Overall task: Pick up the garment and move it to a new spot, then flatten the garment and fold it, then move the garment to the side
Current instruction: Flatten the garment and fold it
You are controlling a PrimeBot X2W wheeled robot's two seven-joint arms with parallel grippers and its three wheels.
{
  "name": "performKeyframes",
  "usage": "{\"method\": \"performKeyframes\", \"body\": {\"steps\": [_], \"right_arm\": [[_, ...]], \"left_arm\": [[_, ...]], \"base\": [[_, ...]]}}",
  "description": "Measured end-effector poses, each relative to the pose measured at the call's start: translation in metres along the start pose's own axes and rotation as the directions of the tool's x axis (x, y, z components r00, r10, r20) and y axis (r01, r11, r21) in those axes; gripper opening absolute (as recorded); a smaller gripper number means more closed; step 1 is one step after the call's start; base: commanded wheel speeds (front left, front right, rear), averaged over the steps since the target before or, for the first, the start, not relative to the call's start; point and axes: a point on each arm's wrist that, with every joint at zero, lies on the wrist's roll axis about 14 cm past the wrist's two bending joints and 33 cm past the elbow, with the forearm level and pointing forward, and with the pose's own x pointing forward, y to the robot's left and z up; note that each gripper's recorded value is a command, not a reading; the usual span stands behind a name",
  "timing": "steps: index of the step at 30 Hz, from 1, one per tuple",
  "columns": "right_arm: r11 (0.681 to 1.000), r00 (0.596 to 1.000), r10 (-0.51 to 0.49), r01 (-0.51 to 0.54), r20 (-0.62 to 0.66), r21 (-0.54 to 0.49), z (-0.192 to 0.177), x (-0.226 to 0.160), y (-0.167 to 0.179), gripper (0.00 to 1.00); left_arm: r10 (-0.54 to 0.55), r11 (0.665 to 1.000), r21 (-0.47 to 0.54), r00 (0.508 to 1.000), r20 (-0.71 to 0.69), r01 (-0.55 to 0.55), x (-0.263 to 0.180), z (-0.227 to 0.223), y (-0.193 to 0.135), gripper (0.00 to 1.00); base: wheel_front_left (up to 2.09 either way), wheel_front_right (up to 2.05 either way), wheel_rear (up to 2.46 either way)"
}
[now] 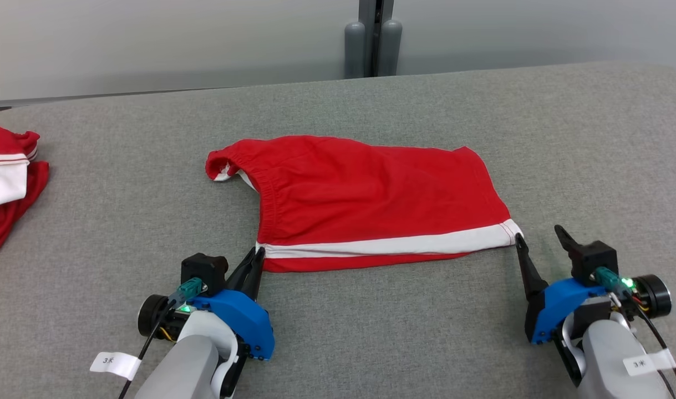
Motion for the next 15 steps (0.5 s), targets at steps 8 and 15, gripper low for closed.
{"method": "performKeyframes", "body": {"steps": [8, 15], "right_arm": [[0.996, 0.994, 0.087, -0.088, -0.065, -0.004, -0.008, 0.014, 0.025, 1.00], [0.989, 0.985, 0.145, -0.144, -0.099, 0.020, -0.015, 0.015, 0.044, 1.00]], "left_arm": [[0.006, 1.000, -0.010, 1.000, 0.008, -0.006, -0.002, 0.001, 0.002, 0.00], [0.006, 1.000, -0.013, 1.000, 0.013, -0.006, -0.002, 0.002, 0.002, 0.00]], "base": [[0.00, 0.00, 0.00], [0.00, 0.00, 0.00]]}}
